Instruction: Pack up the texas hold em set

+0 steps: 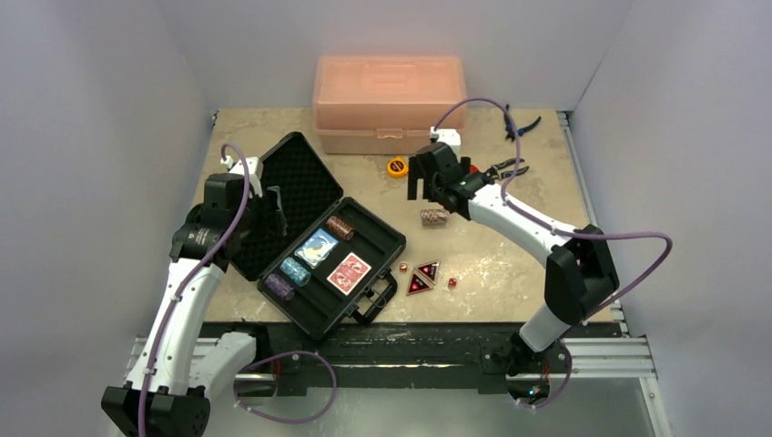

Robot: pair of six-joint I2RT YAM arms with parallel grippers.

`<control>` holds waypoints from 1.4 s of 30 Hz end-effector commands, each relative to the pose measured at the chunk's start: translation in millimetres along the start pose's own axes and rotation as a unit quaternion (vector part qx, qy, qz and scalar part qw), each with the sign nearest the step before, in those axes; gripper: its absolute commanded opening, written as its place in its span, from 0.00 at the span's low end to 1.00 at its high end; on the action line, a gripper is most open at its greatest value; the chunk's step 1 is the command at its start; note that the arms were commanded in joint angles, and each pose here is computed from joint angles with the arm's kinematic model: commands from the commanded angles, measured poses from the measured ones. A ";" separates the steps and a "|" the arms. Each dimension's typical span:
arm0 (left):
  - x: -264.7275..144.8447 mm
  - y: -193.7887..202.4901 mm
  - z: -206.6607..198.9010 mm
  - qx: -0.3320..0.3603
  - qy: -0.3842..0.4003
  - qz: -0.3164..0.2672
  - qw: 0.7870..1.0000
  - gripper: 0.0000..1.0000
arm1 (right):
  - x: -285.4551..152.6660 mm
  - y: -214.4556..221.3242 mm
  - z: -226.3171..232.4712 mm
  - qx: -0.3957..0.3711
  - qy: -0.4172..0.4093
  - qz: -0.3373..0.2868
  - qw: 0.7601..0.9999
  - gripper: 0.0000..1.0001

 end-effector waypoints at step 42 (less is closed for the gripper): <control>-13.8 -13.0 -2.2 -0.008 0.034 -0.039 0.999 0.70 | 69.4 35.8 -4.5 -0.023 0.010 0.152 0.988 0.99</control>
Point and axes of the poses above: each gripper's point midway between its finger pads, its own x axis out along the fingers, its own z axis along the line the jaws close on, y = z × x, the point moved 10 cm from there along -x, back along the fingers, and after that the axes turned 11 degrees about -x, right-handed, at the moved point
